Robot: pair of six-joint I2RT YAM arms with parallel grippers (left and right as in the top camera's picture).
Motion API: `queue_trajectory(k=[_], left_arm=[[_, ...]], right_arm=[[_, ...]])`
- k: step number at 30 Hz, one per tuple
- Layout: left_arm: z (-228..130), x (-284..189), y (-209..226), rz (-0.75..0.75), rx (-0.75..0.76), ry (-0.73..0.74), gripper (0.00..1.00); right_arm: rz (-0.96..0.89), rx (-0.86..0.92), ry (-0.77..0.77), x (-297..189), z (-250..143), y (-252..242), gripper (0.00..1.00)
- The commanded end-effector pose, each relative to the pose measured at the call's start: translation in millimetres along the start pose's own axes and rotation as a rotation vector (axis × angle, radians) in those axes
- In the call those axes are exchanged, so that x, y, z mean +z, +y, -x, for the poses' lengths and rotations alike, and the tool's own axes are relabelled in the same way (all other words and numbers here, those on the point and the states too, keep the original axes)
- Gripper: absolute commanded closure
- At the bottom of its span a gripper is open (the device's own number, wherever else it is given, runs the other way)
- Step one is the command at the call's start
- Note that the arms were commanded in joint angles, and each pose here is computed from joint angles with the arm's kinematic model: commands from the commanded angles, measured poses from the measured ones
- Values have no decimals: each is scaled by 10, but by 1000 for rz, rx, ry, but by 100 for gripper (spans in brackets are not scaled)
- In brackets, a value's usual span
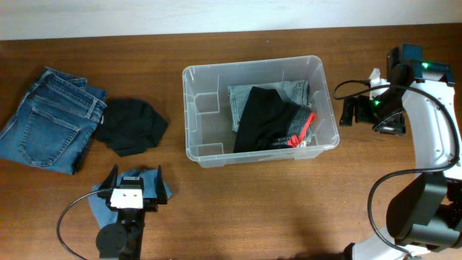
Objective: Pack container
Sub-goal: 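Move the left gripper down and grasp the light blue cloth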
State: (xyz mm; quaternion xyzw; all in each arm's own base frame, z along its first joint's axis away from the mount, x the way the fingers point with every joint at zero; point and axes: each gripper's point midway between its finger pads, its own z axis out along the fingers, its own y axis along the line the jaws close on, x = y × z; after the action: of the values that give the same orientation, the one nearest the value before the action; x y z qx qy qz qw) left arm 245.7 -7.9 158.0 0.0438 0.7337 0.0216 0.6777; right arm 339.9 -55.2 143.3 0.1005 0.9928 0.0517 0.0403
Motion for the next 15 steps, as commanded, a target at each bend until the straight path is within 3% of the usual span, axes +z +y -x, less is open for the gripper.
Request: queue_trajectory(k=[1,12,15], left_arm=[[-19,2,26,13,16,0,0],[19,1,43,22,11,-15,0],[208,-32,36,9,-124,-60,0]], right_arm=[[-19,-7,-42,-115,51,5,2],[-19,-7,-42,-113,51,5,2],[-19,-7,-41,-112,51,5,2]])
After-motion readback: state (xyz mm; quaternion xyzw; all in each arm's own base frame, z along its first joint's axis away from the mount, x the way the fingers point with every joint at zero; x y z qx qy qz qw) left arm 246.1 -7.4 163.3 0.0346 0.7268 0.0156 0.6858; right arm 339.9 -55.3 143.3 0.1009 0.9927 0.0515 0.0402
